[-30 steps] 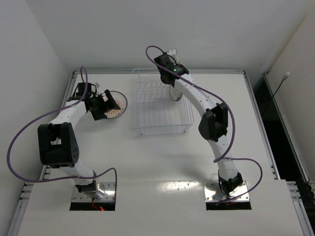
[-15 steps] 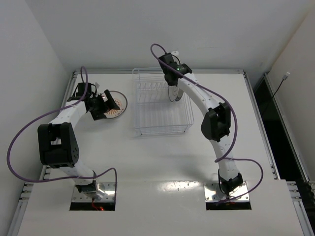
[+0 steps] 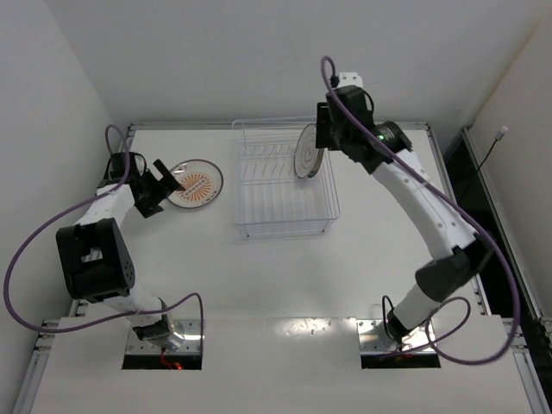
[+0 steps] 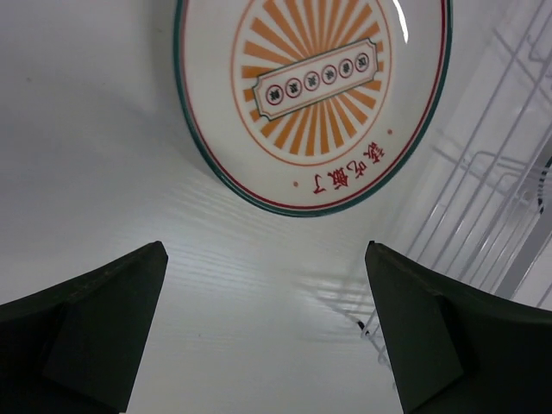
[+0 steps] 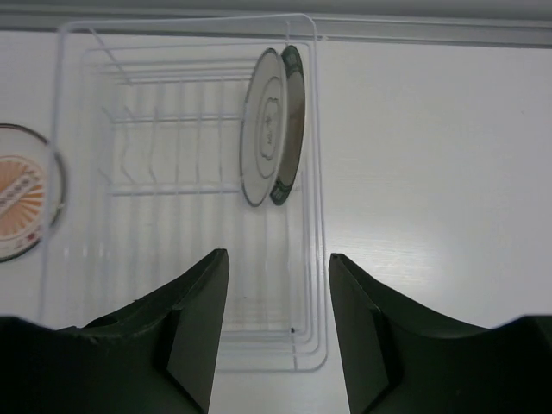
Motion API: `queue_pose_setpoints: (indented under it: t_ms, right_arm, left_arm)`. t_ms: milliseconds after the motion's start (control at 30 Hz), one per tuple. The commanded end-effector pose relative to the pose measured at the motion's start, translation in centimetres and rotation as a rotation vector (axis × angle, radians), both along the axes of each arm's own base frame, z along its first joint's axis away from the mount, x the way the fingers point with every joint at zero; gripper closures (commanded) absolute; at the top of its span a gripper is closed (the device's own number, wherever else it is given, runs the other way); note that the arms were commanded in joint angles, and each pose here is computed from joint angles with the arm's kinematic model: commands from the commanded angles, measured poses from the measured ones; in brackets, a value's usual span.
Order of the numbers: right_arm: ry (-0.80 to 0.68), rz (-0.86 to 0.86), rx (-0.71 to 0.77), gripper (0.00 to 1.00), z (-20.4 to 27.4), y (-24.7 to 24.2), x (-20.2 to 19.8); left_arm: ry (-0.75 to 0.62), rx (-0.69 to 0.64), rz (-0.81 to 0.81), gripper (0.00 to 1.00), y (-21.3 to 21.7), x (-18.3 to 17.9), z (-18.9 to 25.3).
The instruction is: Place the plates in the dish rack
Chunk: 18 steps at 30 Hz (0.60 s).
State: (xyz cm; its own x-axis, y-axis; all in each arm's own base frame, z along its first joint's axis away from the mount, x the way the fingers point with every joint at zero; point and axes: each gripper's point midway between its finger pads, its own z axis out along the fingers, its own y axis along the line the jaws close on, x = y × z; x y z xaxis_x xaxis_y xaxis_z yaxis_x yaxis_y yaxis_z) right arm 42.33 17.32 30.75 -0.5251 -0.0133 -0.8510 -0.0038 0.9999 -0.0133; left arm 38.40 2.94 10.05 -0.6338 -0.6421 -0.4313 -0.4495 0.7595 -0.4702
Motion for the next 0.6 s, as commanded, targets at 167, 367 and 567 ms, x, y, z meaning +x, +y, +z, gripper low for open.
queue_pose_setpoints:
  t_ms: [167, 367, 567]
  right_arm:
    - [-0.001, 0.121, 0.14, 0.53, 0.5, 0.1, -5.4]
    - [-0.023, 0.074, 0.129, 0.53, 1.0, -2.9, -7.9]
    - [-0.026, -0.005, 0.072, 0.53, 1.4, -6.0, -9.5]
  left_arm:
    - [-0.113, -0.262, 0.124, 0.0, 1.4, 2.5, -2.2]
    - [-0.167, -0.346, 0.142, 0.0, 1.4, 5.5, -3.5]
    - [-0.155, -0.419, 0.169, 0.11, 1.3, 7.0, -6.6]
